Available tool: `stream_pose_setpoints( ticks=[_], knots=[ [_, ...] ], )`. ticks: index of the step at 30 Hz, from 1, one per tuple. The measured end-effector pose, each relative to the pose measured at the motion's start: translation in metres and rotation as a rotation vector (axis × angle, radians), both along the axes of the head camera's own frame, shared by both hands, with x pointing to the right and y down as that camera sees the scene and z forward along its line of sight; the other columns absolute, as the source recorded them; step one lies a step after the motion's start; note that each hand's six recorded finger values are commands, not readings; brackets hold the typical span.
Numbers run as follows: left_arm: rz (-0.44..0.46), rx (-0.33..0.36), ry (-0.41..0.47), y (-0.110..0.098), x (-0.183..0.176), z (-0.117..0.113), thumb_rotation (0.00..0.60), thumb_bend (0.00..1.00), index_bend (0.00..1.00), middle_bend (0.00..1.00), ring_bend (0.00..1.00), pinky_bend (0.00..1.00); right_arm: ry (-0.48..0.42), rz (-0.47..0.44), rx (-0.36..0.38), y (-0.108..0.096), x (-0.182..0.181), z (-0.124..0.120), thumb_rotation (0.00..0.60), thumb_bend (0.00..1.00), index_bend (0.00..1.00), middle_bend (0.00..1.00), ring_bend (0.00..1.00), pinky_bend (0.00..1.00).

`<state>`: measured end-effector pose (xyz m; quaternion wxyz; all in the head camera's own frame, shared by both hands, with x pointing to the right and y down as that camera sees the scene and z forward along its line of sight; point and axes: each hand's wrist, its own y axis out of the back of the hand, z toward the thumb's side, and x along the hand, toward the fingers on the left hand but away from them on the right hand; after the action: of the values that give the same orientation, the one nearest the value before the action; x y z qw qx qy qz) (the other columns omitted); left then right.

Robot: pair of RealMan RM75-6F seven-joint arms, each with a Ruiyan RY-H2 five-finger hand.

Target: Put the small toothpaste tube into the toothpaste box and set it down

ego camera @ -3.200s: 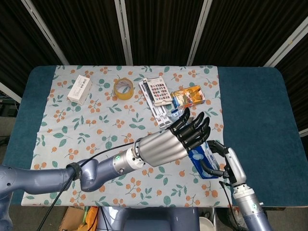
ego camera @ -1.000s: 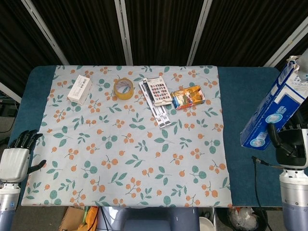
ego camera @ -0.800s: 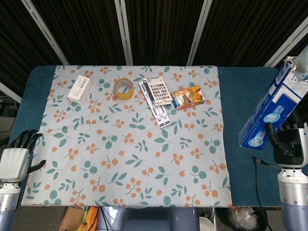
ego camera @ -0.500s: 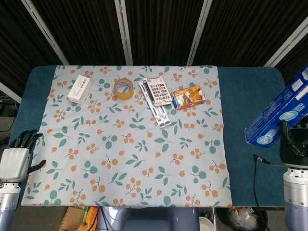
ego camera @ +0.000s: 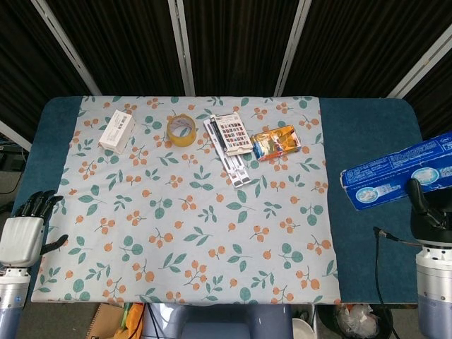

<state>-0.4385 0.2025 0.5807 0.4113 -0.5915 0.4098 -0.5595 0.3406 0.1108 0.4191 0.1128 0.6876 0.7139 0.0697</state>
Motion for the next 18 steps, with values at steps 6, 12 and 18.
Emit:
stream_pose_setpoints(
  ticks=[6,12,18],
  knots=[
    [0.000,-0.002,0.000,0.000,0.000,0.000,0.600,0.00,0.20,0.14,0.14,0.29,0.042,0.009,-0.006,0.000,0.001,0.003,0.600,0.44,0.45,0.64,0.56,0.54],
    [-0.002,-0.002,0.000,0.000,0.000,0.000,0.600,0.00,0.20,0.14,0.14,0.29,0.043,0.000,-0.022,0.001,-0.002,0.006,0.600,0.44,0.42,0.63,0.54,0.52],
    [-0.003,-0.005,-0.001,0.000,0.000,0.000,0.600,0.00,0.20,0.14,0.14,0.29,0.090,-0.011,-0.032,0.001,-0.001,0.010,0.600,0.44,0.42,0.62,0.53,0.52]
  ],
)
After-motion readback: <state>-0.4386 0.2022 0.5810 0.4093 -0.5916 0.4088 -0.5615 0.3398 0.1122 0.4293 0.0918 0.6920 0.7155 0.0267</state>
